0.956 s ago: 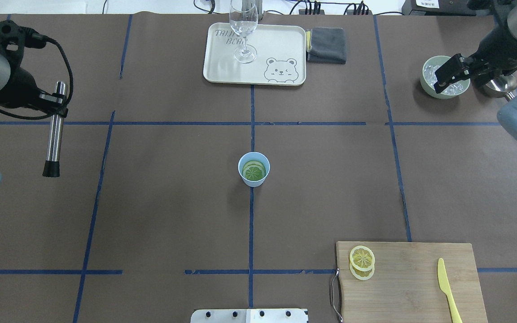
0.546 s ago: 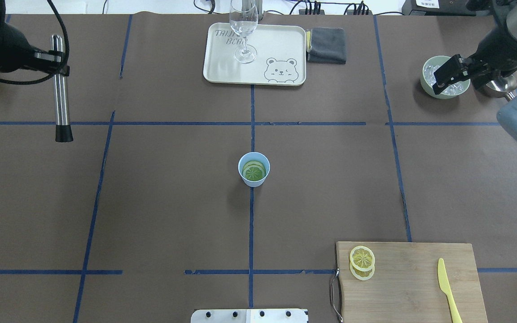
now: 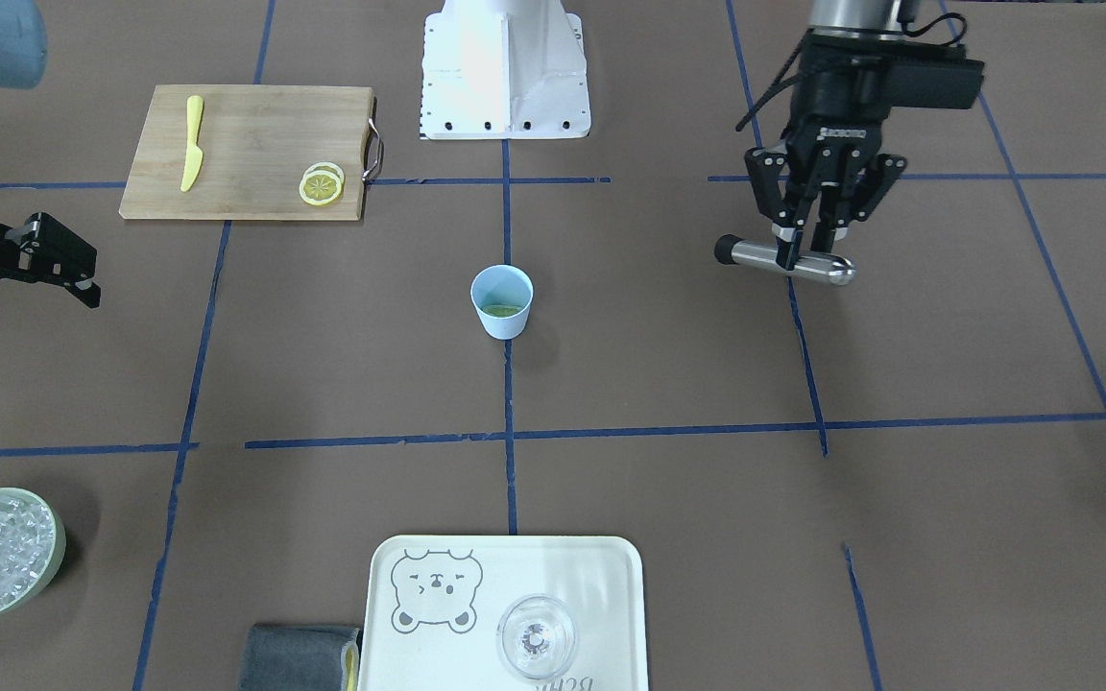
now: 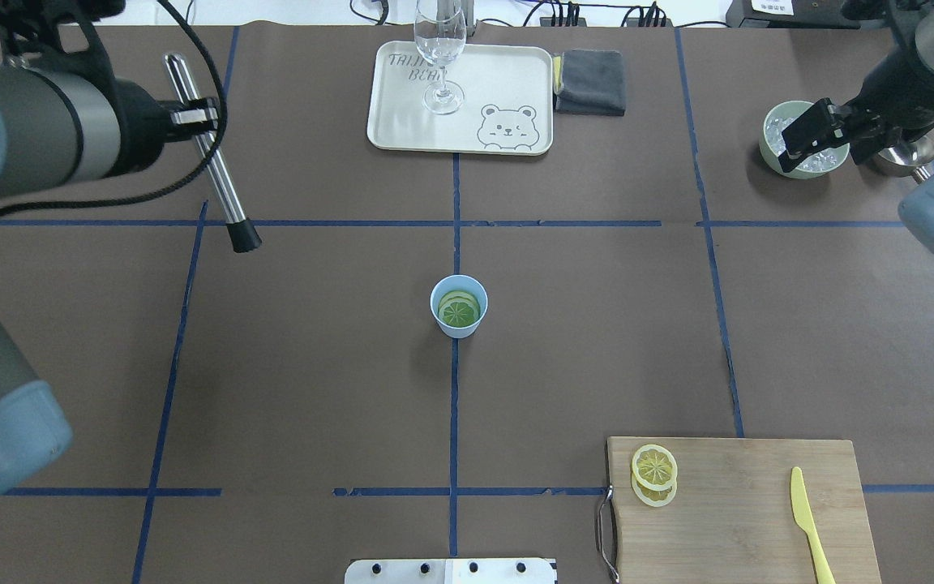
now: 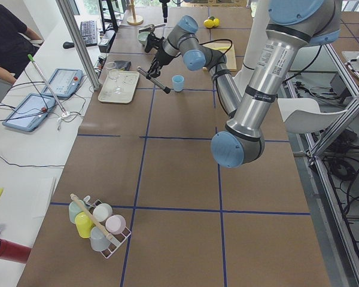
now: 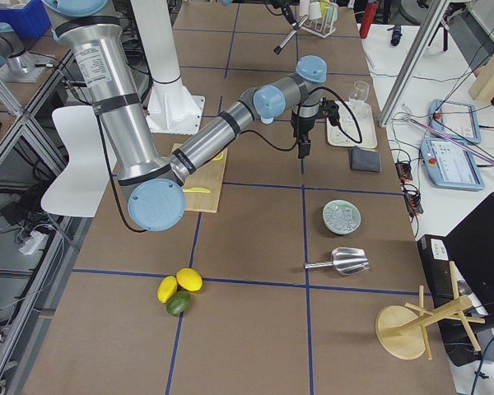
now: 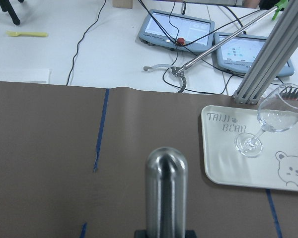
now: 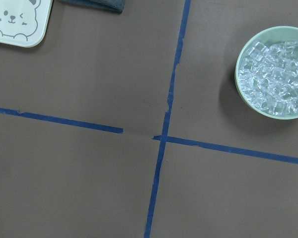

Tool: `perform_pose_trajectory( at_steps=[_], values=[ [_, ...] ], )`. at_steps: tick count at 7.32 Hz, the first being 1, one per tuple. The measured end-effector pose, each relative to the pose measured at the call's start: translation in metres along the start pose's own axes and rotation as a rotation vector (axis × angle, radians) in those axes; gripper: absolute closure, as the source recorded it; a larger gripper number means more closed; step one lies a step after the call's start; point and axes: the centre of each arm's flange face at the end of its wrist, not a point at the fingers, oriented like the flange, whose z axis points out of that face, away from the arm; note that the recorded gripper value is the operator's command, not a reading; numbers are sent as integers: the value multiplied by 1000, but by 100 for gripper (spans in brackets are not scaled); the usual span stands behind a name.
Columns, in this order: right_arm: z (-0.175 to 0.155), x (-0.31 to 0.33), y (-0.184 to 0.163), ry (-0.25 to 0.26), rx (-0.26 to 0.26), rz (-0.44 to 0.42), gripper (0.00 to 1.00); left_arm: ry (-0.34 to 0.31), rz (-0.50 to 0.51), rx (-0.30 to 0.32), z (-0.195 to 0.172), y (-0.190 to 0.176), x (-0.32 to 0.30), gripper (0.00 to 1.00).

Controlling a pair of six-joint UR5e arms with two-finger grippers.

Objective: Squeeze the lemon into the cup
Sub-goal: 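Lift the steel muddler with the left gripper and swing it upward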

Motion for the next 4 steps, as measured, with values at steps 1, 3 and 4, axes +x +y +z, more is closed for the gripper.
perform_pose_trajectory(
  at_steps=[1,3,4],
  values=[
    [0,1,0,-1,-1,3,0,18,-36,45,-7,21,14,100],
    [0,0,1,-8,-5,18,0,131,-73,95,-32,27,34,100],
    [0,0,1,-12,-6,25,0,199,-67,116,-35,27,41,100]
  ],
)
